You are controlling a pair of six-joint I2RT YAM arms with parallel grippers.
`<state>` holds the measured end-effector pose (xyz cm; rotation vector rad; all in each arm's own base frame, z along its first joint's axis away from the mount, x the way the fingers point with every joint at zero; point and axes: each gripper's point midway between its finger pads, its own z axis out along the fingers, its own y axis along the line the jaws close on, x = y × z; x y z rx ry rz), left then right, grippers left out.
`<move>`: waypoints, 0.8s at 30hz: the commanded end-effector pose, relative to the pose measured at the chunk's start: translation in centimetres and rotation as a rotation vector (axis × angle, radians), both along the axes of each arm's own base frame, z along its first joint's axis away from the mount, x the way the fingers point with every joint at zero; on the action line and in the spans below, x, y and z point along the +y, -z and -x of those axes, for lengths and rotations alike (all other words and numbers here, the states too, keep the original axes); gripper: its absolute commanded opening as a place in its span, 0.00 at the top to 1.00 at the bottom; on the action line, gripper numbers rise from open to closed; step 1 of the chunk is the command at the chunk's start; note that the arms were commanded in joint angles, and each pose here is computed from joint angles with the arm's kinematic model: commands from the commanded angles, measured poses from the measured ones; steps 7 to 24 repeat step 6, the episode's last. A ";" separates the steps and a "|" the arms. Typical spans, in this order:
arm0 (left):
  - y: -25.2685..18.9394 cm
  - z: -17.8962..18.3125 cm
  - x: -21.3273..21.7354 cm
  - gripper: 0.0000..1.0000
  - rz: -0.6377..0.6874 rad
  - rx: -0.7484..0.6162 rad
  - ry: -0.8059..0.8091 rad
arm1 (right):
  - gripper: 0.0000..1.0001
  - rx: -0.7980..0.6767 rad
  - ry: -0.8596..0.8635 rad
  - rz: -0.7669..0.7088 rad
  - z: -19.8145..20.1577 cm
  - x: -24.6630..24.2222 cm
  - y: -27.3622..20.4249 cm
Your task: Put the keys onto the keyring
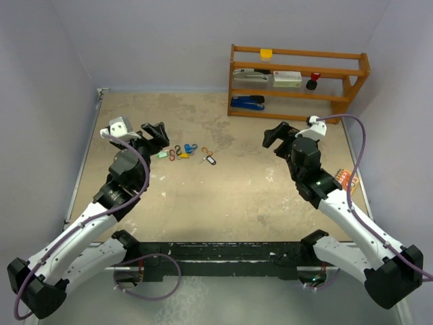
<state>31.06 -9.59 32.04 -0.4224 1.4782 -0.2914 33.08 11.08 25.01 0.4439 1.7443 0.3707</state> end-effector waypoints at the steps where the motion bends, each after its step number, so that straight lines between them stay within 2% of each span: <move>1: -2.7 0.8 1.3 0.25 0.050 -0.054 -0.038 | 0.00 -0.042 -0.005 -0.028 -0.5 0.3 -2.2; 24: -3.0 1.2 1.6 0.24 0.070 -0.066 -0.043 | 0.00 -0.036 -0.019 -0.021 -0.4 0.5 -2.9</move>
